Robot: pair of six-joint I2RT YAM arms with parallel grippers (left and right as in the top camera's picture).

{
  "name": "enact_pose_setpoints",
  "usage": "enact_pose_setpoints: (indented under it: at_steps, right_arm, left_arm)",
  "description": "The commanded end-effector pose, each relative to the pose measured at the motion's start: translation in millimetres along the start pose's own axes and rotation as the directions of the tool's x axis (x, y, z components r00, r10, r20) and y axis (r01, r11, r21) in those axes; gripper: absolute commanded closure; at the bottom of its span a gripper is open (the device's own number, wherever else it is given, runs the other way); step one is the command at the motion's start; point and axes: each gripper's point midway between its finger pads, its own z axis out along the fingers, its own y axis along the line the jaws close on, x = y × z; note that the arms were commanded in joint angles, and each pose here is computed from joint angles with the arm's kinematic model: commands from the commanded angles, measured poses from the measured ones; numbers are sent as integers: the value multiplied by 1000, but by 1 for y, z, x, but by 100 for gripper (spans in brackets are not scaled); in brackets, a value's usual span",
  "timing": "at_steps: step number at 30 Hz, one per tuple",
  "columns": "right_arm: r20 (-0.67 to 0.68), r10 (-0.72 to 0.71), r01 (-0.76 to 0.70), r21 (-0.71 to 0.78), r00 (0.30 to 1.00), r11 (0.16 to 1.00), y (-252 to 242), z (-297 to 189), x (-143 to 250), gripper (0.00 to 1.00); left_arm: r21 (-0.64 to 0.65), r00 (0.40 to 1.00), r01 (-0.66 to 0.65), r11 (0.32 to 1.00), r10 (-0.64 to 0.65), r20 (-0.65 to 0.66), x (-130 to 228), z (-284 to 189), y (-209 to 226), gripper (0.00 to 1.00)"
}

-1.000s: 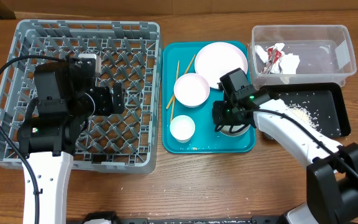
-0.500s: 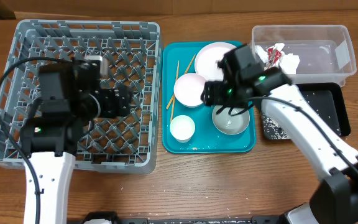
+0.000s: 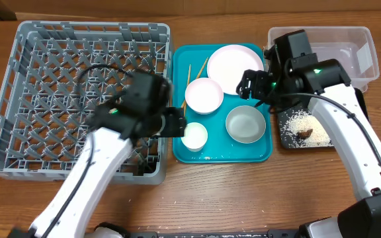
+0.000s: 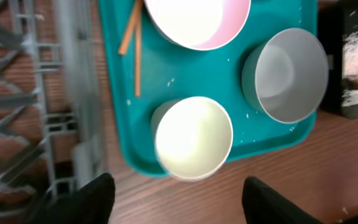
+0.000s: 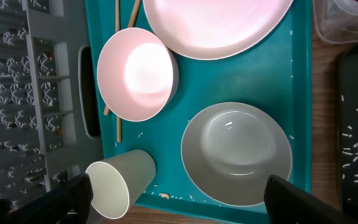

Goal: Sort waste into correct bins and load items into the dishwasher

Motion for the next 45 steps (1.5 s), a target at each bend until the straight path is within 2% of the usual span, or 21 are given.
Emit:
enact_pose_setpoints:
  at_steps: [1, 7, 14, 18, 20, 23, 25, 27, 29, 32, 34, 35, 37, 38, 40, 42, 45]
  right_arm:
    - [18, -1, 1, -6, 1000, 1000, 2, -6, -3, 11]
    - [9, 2, -2, -2, 1000, 1000, 1, -6, -1, 11]
    - [-3, 5, -5, 4, 1000, 1000, -1, -6, 2, 12]
    - [-5, 6, -6, 4, 1000, 1000, -1, -6, 2, 12]
    - [-5, 7, -7, 4, 1000, 1000, -1, -6, 2, 12]
    - [-25, 27, -28, -37, 999, 999, 6, -5, 6, 12]
    - [-58, 20, -27, -125, 998, 992, 20, -3, 11, 14]
    - [-75, 5, -19, -200, 997, 980, 32, -3, 13, 15]
    - [-82, -47, 21, -297, 996, 955, 48, -5, 15, 16]
    - [-78, -121, 75, -438, 990, 896, 71, -11, 18, 15]
    - [-62, -182, 117, -558, 981, 821, 89, -19, 21, 15]
    - [-19, -263, 174, -706, 965, 687, 110, -36, 25, 15]
    - [35, -315, 213, -807, 948, 551, 125, -50, 26, 15]
    - [54, -327, 224, -830, 943, 511, 129, -52, 25, 15]
    - [64, -329, 231, -835, 942, 499, 130, -47, 24, 14]
    - [66, -343, 239, -838, 937, 491, 134, -42, 26, 14]
    - [70, -362, 250, -842, 930, 478, 140, -37, 30, 14]
  left_arm:
    - [-82, 997, 72, 994, -74, -26, -3, 31, -6, 34]
    - [-207, 983, 87, 974, -117, -140, 4, 77, 5, 36]
    - [-258, 966, 88, 962, -146, -212, 14, 106, 16, 63]
    - [-256, 967, 88, 963, -144, -209, 13, 105, 15, 80]
    - [-257, 966, 94, 962, -150, -209, 11, 103, 16, 80]
    - [-225, 958, 102, 969, -157, -240, 6, 92, 17, 96]
    - [-50, 947, 100, 994, -111, -301, -4, 75, 4, 96]
    - [148, 940, 123, 981, -67, -335, -14, 58, -10, 96]
    - [329, 939, 157, 931, -38, -343, -24, 41, -20, 96]
    - [541, 943, 217, 813, -31, -331, -38, 13, -22, 96]
    - [619, 949, 237, 749, -42, -313, -46, -3, -17, 96]
    - [683, 955, 246, 687, -51, -292, -52, -18, -12, 96]
    - [743, 962, 248, 622, -64, -267, -58, -32, -8, 96]
    - [777, 966, 242, 581, -67, -251, -61, -41, -9, 96]
    - [822, 971, 233, 520, -73, -229, -66, -53, -11, 96]
    - [839, 971, 235, 491, -77, -227, -67, -58, -14, 96]
    - [845, 971, 235, 480, -74, -227, -68, -59, -16, 96]
